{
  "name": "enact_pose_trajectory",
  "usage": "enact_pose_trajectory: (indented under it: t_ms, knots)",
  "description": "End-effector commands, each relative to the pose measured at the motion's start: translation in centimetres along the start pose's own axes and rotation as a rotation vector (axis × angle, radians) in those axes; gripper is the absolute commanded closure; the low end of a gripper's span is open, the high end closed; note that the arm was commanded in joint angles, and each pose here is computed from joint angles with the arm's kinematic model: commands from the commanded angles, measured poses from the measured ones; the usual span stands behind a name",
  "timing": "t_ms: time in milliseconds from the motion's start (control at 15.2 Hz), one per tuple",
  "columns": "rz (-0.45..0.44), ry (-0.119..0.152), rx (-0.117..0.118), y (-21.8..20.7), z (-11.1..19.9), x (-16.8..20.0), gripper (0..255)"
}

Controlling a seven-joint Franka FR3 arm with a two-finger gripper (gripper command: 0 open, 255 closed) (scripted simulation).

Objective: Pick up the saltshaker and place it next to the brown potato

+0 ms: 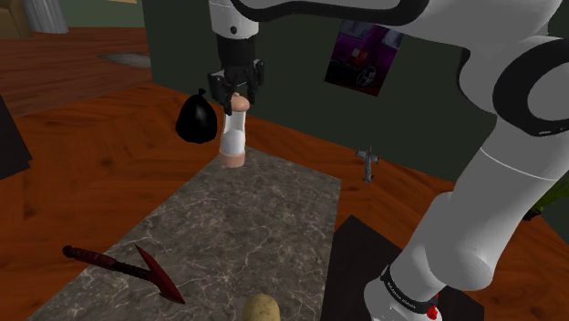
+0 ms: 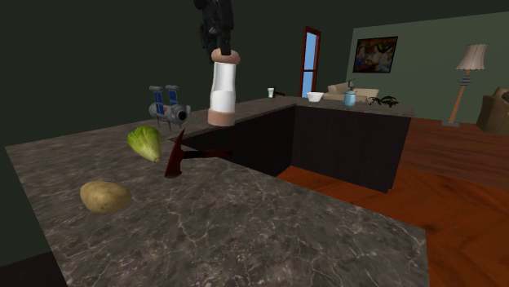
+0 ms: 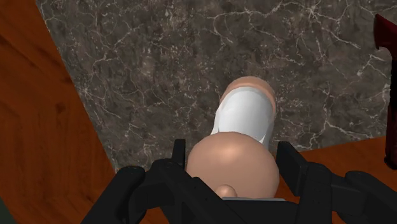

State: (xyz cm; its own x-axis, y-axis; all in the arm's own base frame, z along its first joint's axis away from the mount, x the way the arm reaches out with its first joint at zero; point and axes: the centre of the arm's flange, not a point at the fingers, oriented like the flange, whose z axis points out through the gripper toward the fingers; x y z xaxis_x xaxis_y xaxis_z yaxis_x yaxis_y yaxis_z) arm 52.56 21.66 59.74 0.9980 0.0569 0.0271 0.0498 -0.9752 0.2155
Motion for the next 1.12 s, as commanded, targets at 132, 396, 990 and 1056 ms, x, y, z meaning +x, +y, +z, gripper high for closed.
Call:
enact_pose_trajectory:
  t_ms: [132,396,990,1056]
  knots:
    - [0.002,0.000,0.000,-3.5,-0.8,-3.8,255]
    - [0.002,0.000,0.000,-7.2,-1.8,-7.5,255]
    - [0.002,0.000,0.000,-15.6,-3.9,-15.7,255]
    - [0.002,0.000,0.000,-16.5,-4.1,-16.6,255]
